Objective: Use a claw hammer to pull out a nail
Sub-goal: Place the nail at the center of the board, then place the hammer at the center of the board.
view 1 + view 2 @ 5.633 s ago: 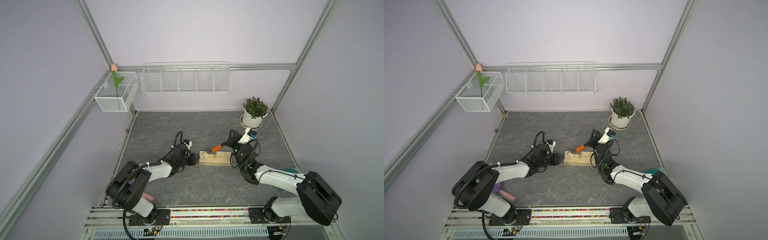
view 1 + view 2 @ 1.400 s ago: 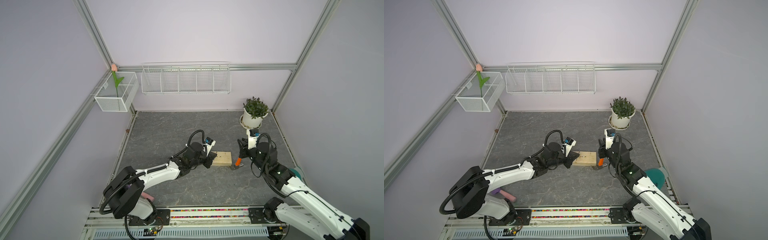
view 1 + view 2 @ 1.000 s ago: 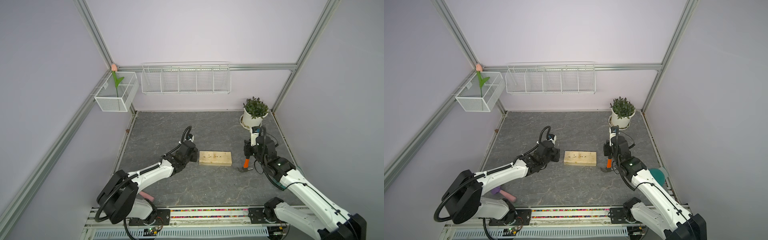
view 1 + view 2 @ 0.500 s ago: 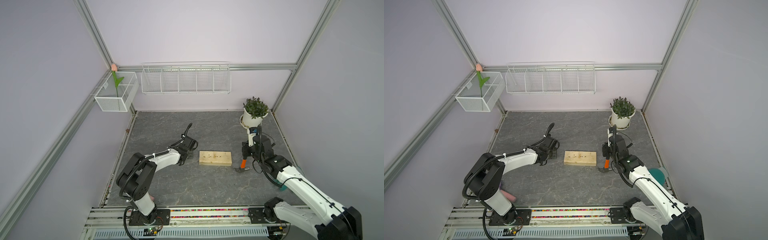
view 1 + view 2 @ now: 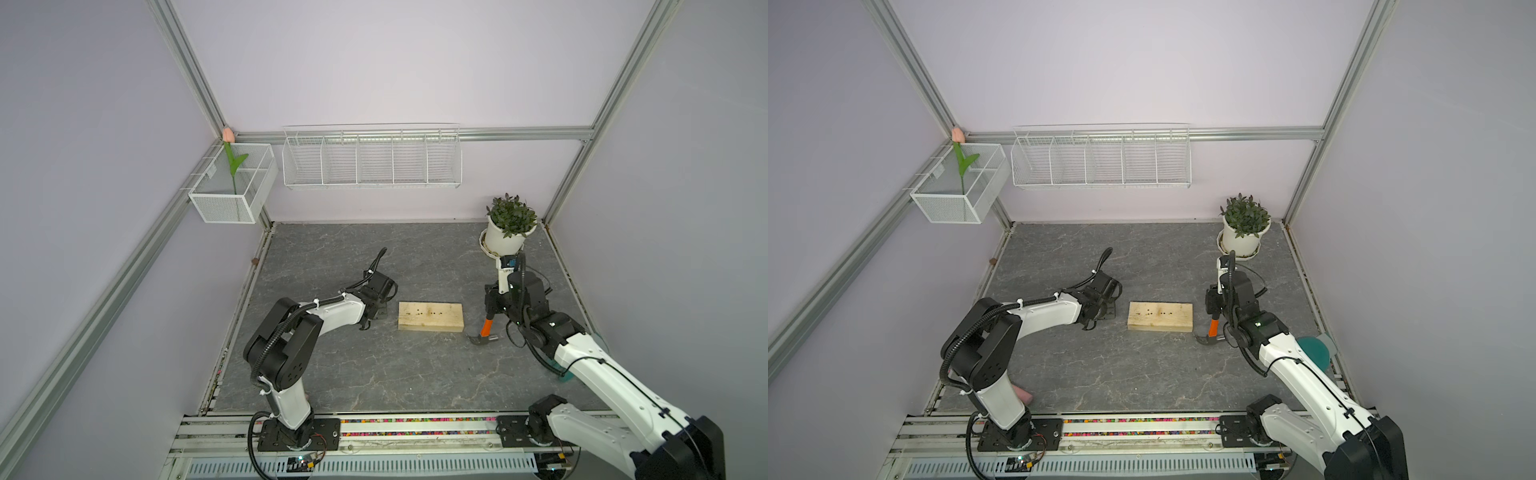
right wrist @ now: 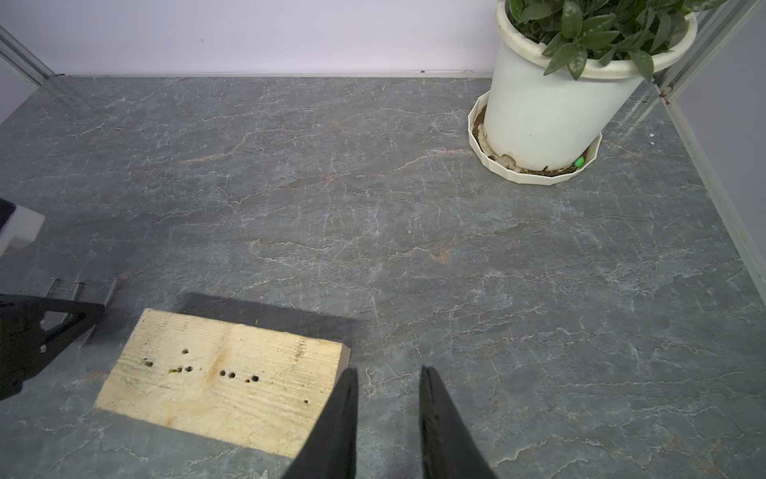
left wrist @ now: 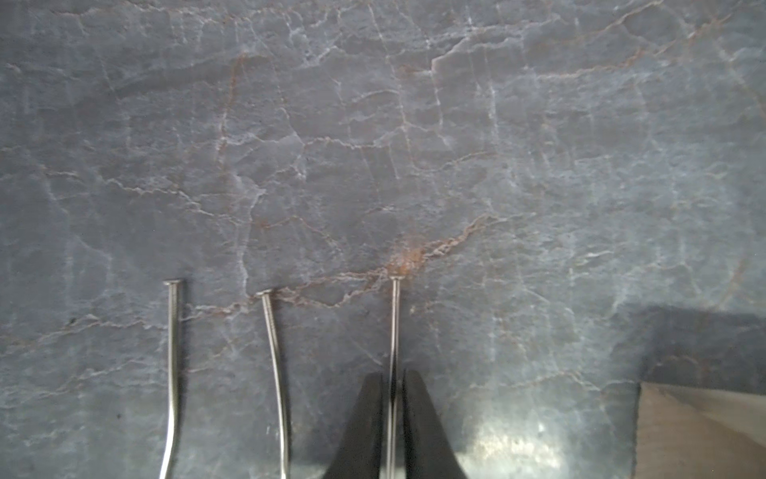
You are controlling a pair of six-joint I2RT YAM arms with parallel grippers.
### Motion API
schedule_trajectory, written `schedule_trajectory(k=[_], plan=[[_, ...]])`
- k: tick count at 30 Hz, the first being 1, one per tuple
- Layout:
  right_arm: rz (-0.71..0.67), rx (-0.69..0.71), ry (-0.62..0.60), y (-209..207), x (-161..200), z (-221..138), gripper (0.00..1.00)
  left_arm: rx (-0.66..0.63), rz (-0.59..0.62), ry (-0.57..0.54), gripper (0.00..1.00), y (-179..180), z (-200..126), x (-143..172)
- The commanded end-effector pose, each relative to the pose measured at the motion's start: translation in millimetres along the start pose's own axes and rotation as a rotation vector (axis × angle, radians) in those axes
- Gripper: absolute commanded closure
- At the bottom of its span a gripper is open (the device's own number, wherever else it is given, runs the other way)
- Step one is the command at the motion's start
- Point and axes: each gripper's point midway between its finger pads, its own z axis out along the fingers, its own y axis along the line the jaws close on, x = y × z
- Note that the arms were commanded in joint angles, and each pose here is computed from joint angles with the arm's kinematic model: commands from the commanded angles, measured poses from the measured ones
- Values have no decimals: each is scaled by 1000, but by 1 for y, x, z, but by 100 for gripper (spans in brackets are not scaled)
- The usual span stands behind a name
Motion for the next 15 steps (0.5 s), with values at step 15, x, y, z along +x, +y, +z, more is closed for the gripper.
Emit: schedule_trajectory(k=[15], plan=[[15, 24, 92, -9, -6, 11, 93, 106, -48, -178, 47, 0, -64, -40]])
